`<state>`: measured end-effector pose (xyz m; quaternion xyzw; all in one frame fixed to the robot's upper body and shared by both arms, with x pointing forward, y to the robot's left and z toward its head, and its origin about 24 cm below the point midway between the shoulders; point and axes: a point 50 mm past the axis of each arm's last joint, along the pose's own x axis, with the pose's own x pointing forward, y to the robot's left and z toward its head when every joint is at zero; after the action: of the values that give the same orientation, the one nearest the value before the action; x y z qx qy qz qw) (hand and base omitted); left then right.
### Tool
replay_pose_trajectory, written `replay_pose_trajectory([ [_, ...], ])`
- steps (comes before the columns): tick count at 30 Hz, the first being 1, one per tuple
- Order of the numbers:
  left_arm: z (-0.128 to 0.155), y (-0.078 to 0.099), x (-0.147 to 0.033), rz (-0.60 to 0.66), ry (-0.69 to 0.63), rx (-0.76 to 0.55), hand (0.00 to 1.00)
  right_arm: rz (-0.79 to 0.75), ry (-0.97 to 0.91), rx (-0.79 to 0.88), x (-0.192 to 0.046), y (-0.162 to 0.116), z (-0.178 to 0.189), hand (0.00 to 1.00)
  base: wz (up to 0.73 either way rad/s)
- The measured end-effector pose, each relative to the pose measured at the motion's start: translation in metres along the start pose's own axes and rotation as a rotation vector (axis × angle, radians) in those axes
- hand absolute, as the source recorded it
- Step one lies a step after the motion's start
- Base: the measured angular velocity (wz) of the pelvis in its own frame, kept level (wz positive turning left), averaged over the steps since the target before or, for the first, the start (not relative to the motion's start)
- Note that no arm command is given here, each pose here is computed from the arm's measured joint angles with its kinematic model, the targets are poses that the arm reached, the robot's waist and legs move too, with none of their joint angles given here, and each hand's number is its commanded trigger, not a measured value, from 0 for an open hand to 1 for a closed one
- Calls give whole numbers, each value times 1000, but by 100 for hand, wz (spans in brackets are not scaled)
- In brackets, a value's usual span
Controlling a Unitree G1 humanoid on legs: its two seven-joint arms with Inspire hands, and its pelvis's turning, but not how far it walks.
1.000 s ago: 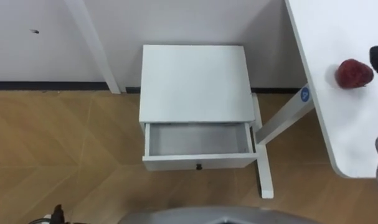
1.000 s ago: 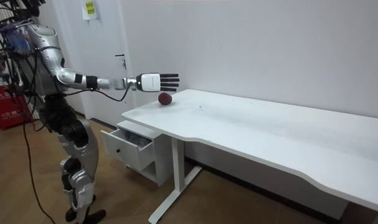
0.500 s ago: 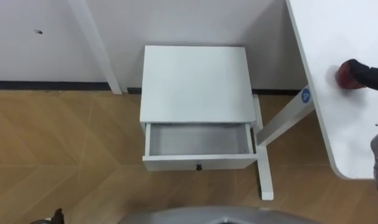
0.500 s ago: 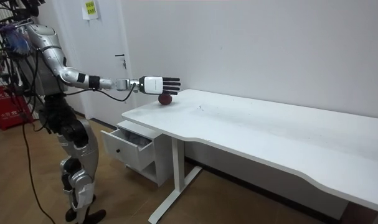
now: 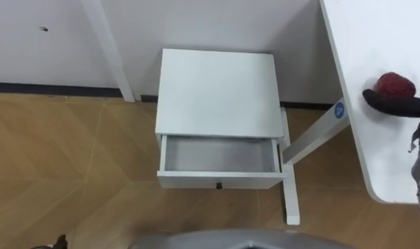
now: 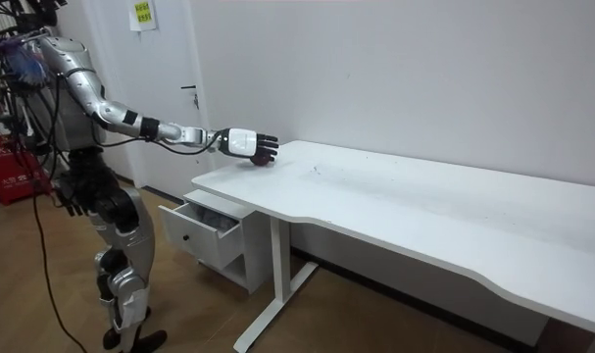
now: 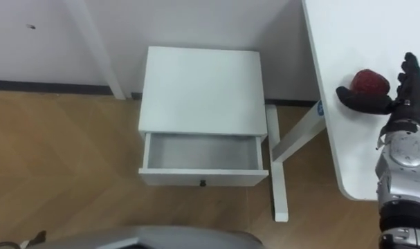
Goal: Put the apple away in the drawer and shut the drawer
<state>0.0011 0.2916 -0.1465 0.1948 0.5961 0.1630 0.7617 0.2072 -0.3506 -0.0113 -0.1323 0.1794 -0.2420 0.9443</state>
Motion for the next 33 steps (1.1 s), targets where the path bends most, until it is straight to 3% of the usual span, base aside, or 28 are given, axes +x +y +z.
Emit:
replay_pose_trajectory([
  [6, -2, 0, -1, -17, 6, 4, 0, 40, 19, -34, -1, 1, -5, 0, 1],
  [7, -3, 0, -1, -20, 7, 5, 0, 48, 19, -43, -1, 2, -5, 4, 0],
  [8, -3, 0, -1, -21, 8, 6, 0, 53, 20, -49, -1, 2, -5, 51, 0],
  [10, -4, 0, -1, -28, 9, 7, 0, 66, 37, -70, 0, 2, -9, 100, 0],
  [19, -5, 3, -1, -19, 10, 11, 0, 50, 46, -98, 4, -5, -8, 100, 0],
  [33, -3, 3, 0, -18, 4, 32, 0, 88, 21, -197, 9, 5, 0, 100, 0],
])
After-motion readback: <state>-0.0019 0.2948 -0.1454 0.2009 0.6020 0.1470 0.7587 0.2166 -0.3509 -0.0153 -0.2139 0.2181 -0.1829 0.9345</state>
